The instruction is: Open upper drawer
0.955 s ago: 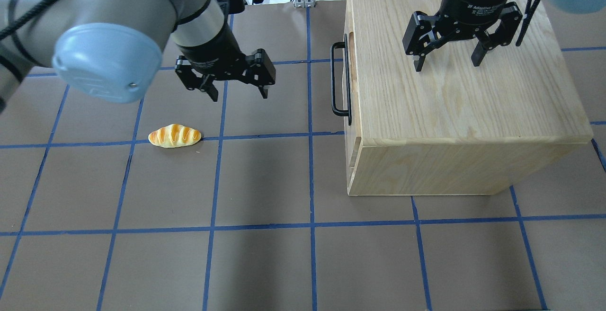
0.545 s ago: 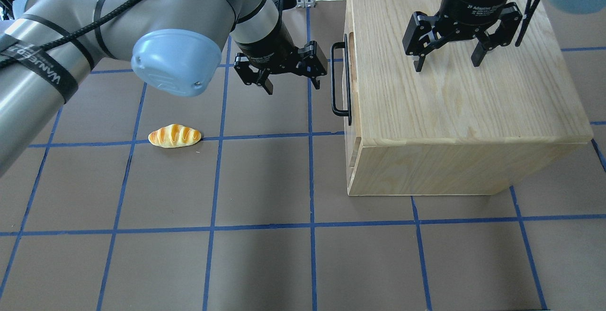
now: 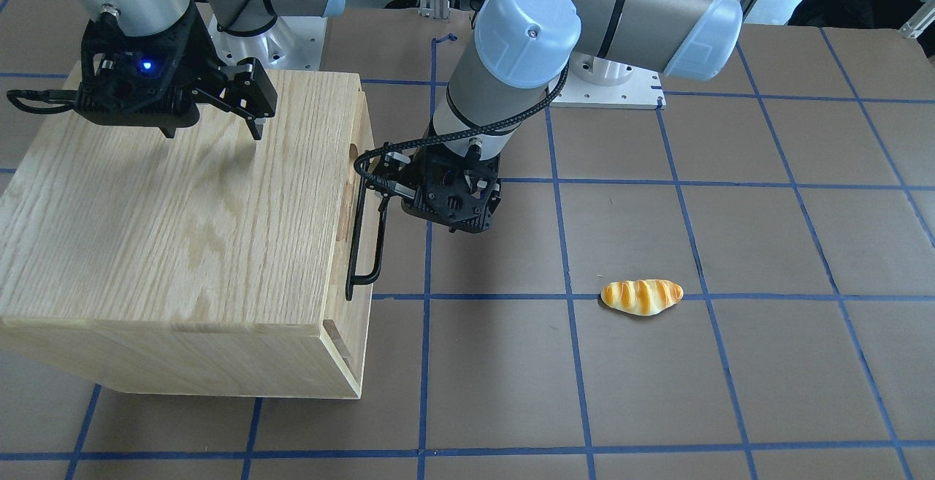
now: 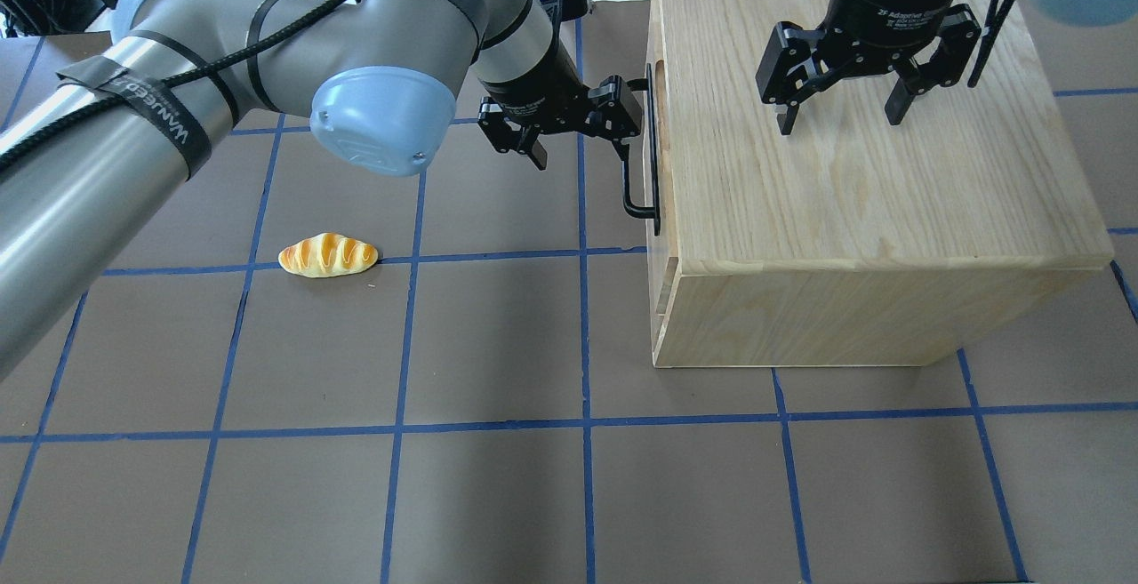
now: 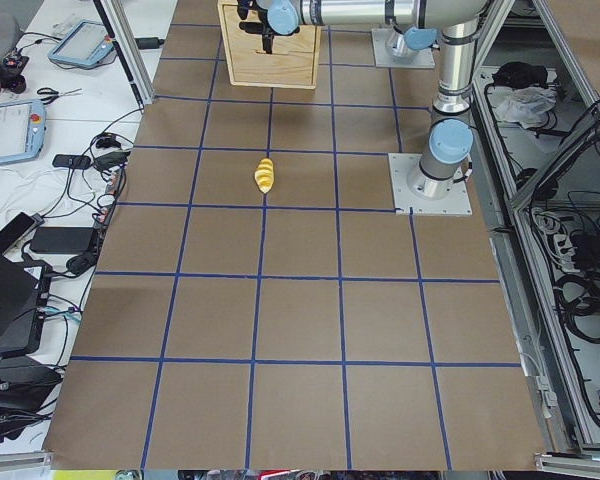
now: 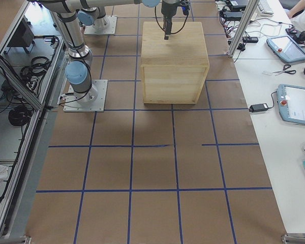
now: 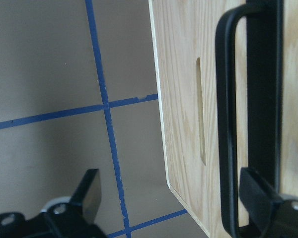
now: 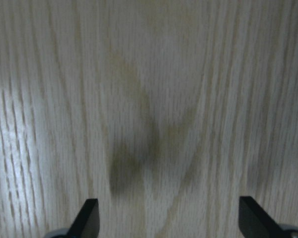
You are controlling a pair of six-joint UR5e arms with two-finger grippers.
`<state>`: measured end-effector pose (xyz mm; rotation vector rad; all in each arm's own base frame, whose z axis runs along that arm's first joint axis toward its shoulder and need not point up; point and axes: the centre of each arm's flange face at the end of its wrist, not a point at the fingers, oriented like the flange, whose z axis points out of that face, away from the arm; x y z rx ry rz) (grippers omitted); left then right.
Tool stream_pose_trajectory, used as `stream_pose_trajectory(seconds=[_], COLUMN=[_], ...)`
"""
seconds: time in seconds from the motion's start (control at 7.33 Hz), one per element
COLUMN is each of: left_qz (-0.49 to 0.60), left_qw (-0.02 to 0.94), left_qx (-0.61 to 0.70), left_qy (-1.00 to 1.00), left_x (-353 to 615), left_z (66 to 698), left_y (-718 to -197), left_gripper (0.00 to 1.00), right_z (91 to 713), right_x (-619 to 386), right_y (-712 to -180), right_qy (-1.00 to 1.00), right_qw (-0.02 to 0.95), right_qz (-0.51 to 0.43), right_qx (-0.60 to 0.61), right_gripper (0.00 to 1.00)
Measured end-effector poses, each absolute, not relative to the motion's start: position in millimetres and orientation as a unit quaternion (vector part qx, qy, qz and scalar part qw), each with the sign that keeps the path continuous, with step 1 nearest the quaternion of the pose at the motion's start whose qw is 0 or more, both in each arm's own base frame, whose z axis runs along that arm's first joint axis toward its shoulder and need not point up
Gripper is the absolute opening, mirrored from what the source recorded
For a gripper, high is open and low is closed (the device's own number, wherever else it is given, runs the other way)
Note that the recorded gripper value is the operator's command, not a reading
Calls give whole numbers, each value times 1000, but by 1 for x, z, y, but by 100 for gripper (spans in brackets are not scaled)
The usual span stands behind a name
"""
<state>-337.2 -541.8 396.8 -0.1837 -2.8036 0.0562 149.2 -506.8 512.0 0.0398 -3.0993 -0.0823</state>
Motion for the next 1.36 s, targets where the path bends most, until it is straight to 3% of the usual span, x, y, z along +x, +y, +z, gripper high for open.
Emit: stream_pose_trajectory(seconds=[0.41,0.82,1.36], left_qz=[21,24,15], left_qw=[185,146,114], left_qx=[-72,-70,-60], left_qy=[-980,-986,-992], left_x=[-344,-334,-270], left_z=[385,379,397], left_y=[-549,-550,-558], left_gripper=[100,100,100], right_z=[512,513,512], right_x=[149,149,149], right_y=[-507,-507,-507], right_qy=[-999,-999,-999], right_qw=[21,20,20], right_qz=[-26,-26,-26], right_qx=[13,13,13], right_gripper=[100,100,100])
